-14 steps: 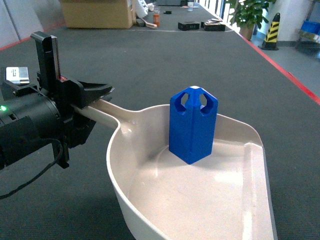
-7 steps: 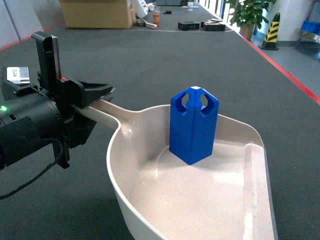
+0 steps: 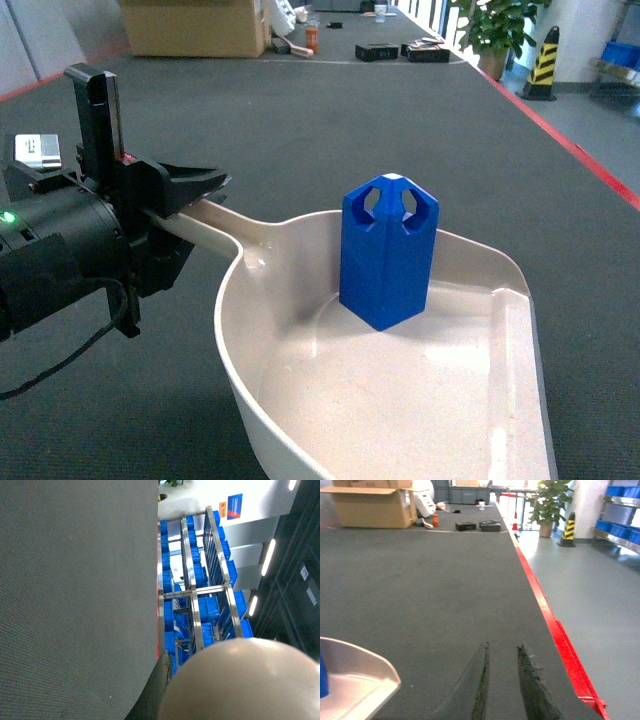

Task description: Place part in tray to right shelf

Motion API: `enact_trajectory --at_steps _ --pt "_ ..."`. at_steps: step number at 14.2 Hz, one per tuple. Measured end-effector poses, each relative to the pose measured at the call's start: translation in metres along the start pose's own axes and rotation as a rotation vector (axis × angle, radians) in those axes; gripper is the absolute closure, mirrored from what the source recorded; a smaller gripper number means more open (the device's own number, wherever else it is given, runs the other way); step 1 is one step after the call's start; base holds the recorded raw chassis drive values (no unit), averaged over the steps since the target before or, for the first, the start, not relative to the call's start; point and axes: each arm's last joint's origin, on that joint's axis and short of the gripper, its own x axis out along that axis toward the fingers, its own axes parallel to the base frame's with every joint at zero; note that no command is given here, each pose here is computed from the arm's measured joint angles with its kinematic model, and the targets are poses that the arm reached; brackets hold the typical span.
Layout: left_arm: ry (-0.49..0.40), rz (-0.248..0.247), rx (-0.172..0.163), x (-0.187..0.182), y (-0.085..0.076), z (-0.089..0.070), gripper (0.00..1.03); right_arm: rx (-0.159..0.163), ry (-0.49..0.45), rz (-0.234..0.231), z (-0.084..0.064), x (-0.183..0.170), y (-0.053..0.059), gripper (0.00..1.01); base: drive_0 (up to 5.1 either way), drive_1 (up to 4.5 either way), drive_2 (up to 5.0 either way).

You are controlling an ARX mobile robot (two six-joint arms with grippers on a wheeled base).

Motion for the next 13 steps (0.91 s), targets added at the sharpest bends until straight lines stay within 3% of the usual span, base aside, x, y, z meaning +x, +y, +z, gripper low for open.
enact_trajectory --at_steps 1,2,11,13 --pt "-0.001 0.0 0.0 0.0 0.0 0.0 0.9 0.0 0.0 0.012 -0.004 -0.004 0.001 0.96 0.0 0.0 0.0" --pt "-0.001 0.0 0.0 0.0 0.0 0.0 0.9 0.002 0.009 0.011 -0.009 -0.008 0.001 0.99 0.0 0.0 0.0" --pt "-0.001 0.0 0.0 0.0 0.0 0.0 0.9 0.004 -0.007 0.011 -0.031 -0.032 0.001 0.99 0.0 0.0 0.0" --pt "-0.001 0.0 0.0 0.0 0.0 0.0 0.9 0.004 -0.013 0.011 -0.031 -0.035 0.001 0.99 0.0 0.0 0.0"
